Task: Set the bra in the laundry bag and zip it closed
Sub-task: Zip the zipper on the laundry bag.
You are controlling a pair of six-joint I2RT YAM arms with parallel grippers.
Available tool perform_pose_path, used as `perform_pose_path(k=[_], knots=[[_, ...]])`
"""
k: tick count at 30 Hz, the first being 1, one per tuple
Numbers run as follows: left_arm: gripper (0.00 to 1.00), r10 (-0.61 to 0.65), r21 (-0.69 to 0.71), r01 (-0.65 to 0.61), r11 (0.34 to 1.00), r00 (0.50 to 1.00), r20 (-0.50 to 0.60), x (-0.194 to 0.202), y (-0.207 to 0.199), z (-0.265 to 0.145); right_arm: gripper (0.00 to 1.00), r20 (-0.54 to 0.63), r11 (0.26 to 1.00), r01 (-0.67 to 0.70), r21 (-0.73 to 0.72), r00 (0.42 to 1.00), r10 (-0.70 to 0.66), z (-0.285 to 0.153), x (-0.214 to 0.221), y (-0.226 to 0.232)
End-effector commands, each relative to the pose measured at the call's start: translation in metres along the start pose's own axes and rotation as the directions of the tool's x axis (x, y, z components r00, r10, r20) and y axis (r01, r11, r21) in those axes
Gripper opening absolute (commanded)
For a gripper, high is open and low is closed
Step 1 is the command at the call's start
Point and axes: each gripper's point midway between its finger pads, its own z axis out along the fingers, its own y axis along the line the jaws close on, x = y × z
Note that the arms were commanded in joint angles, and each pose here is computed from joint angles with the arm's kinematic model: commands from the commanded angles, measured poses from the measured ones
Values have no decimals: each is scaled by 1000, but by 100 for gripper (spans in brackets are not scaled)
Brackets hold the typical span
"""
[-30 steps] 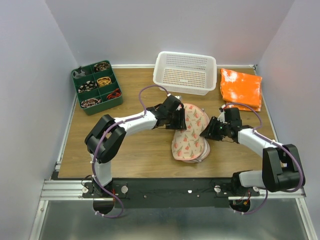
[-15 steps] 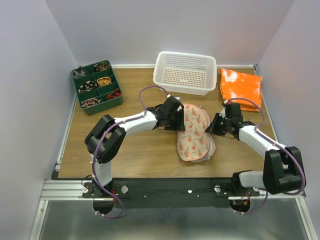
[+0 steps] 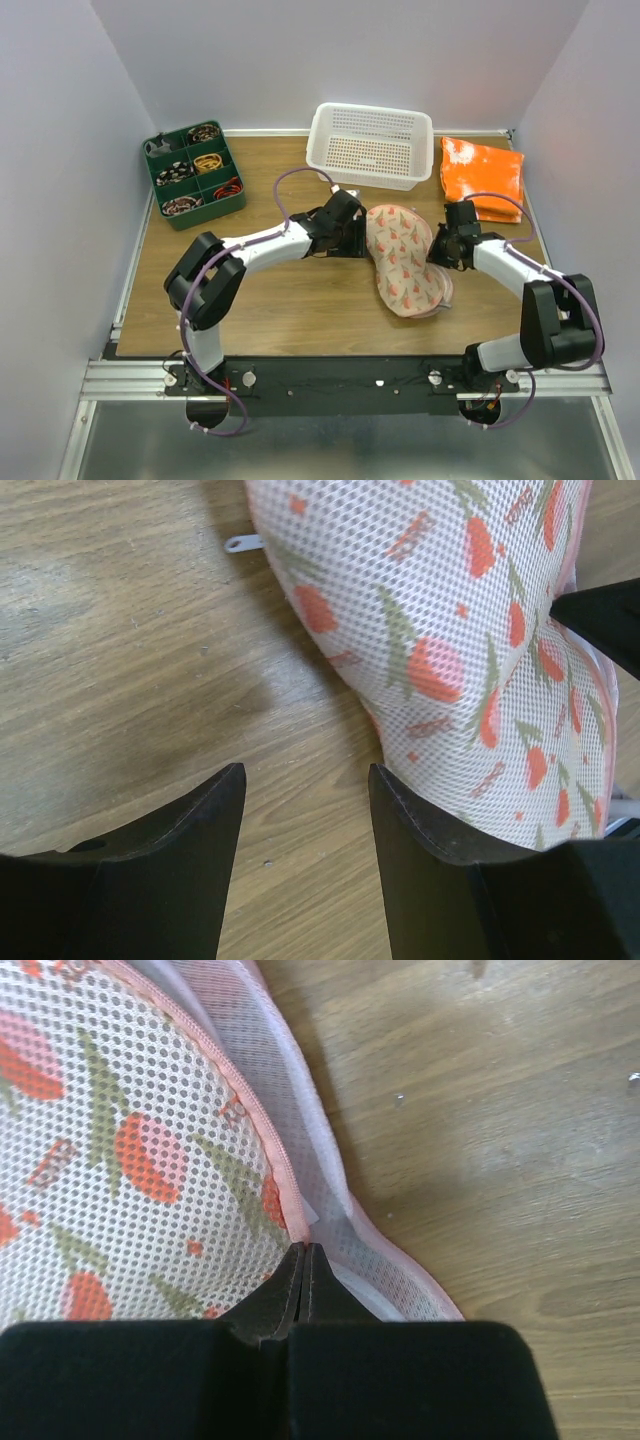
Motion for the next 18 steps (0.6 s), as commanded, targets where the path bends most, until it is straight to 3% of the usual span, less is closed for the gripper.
perform_pose_path(k=[1,7,12,18], knots=[[61,26,-28,-25,999,999,37,-4,5,-15,1,33,989,-28,143,999,23,10,-10,-19],[61,31,-35,-30,999,999,42,-3,8,-21,2,51,989,16,146,998,-23,11,-28,-14],[62,44,-81,-37,996,995,88,-10,17,-34,6,-56,986,115,120,992,-109,29,-20,-8],[63,51,-144,-29,989,987,155,-22,33,-58,12,-139,947,308,85,945,-295,43,-13,2]])
